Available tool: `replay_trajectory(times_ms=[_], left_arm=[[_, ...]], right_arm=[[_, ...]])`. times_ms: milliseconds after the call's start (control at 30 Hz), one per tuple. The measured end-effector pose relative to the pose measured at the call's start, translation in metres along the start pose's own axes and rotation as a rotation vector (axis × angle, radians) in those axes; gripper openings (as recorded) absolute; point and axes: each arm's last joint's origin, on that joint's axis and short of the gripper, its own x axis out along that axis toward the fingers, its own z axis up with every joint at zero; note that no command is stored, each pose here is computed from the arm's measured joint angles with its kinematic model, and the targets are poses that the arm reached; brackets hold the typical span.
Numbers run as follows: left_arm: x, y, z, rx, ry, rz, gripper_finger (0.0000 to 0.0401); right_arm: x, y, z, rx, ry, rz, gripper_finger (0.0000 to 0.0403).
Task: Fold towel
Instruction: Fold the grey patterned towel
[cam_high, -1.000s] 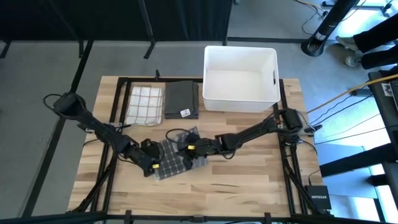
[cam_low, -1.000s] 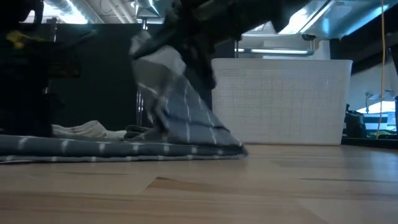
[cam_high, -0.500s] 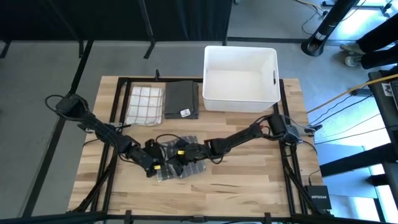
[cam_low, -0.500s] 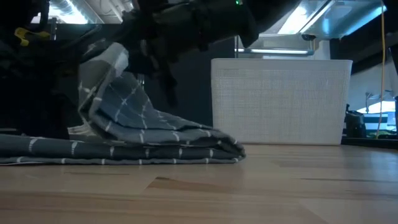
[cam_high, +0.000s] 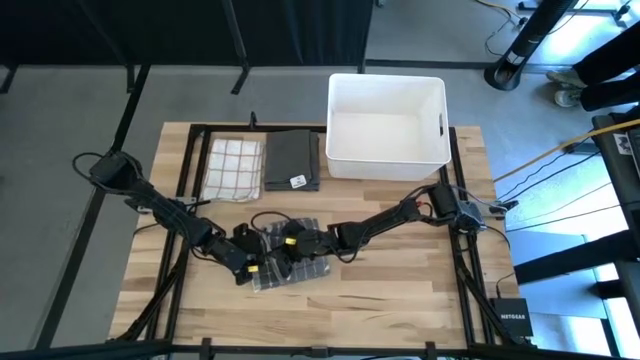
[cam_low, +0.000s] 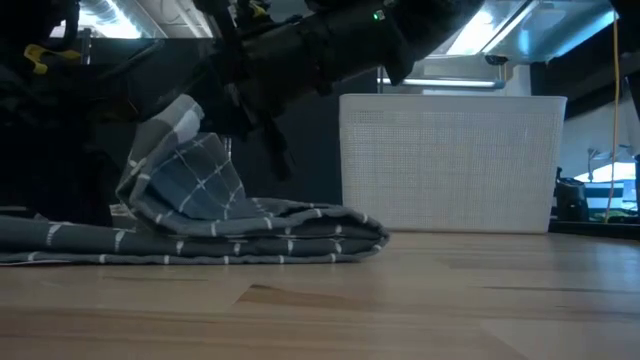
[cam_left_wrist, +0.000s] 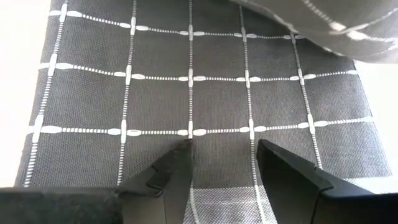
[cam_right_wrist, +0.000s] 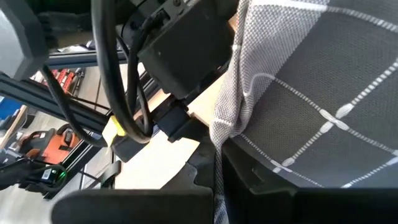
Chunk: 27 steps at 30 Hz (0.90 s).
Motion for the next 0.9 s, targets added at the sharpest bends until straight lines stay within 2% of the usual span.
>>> replay_trajectory(times_ms=[233,433,600,767,833,900], left_arm=[[0.000,0.000,0.000,0.000,-0.001,0.000,0.0172],[-0.004,-0.001,0.002,0.004,0.021,-0.020,0.0172],[-0.025,-0.006,0.013,-0.015,0.143,-0.057,0.0172],[-0.061,-0.008,0.027,-0.053,0.249,-0.080,0.0172],[-0.074,-0.008,0.031,-0.056,0.208,-0.082,0.0172],[-0.082,-0.007,0.035,-0.026,0.091,-0.065,0.0172]], right_arm=[[0.000,-0.001,0.000,-0.012,-0.016,-0.016,0.0018],[0.000,-0.001,0.000,-0.013,-0.014,-0.014,0.0075],[0.000,-0.001,0.000,-0.016,-0.006,-0.007,0.0132],[0.000,0.000,0.000,-0.049,0.019,0.013,0.0165],[0.000,0.001,-0.001,-0.099,0.061,0.055,0.0170],[-0.001,0.003,-0.002,-0.138,0.106,0.102,0.0172]])
